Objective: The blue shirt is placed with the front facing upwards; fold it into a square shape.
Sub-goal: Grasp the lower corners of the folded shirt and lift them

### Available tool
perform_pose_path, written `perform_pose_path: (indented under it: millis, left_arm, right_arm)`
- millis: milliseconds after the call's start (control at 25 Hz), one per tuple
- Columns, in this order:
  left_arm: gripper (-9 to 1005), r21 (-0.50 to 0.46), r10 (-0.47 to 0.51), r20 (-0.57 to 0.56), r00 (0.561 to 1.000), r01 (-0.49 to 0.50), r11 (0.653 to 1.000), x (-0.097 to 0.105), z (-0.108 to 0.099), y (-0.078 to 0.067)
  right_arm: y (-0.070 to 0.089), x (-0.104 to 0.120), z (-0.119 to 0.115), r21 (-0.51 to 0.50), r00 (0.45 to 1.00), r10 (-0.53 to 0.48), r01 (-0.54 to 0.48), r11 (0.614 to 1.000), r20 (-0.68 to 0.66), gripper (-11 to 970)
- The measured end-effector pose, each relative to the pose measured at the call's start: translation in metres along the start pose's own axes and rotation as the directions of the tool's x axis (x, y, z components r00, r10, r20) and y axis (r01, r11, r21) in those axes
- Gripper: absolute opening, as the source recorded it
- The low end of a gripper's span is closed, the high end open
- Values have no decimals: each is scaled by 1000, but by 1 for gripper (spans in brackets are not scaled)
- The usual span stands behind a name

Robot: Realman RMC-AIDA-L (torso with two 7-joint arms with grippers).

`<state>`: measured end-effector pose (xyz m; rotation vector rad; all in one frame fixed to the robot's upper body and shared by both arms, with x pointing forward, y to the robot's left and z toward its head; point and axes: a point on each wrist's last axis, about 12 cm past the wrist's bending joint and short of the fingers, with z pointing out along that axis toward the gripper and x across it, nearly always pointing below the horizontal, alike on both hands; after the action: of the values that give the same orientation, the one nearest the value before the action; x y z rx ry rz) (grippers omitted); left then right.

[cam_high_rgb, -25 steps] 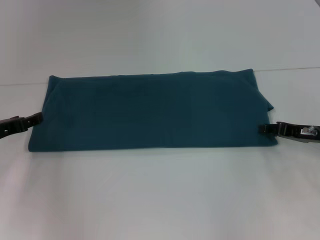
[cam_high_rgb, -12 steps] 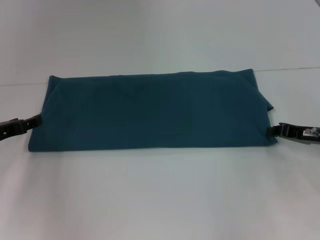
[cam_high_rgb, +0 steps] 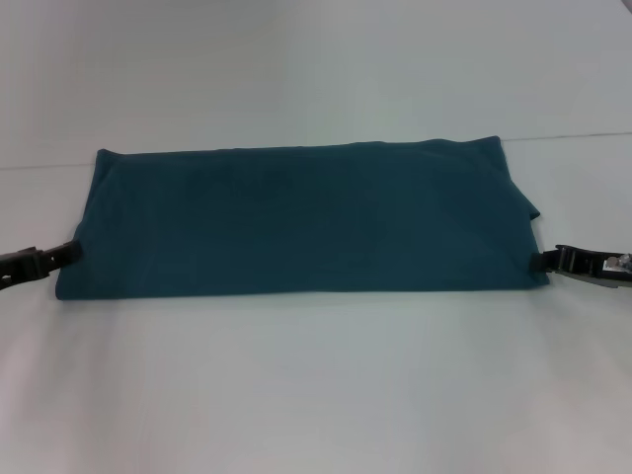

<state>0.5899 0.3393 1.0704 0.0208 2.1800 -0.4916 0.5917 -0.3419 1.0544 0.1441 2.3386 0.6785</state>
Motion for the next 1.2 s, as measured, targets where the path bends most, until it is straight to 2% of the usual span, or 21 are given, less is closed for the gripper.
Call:
perform_pose_path:
  millis: [560,1200]
  left_arm:
    - [724,-21,7,-40,999,-8,1000,15,6,-1]
    - [720,-14,28,-47,998,-29,999,13,16,-9]
  right_arm:
    - [0,0,-1,-4,1000,-2,2,1000,-2,21]
    - [-4,3,-4,-2,1000,4,-4,1000,-4,29]
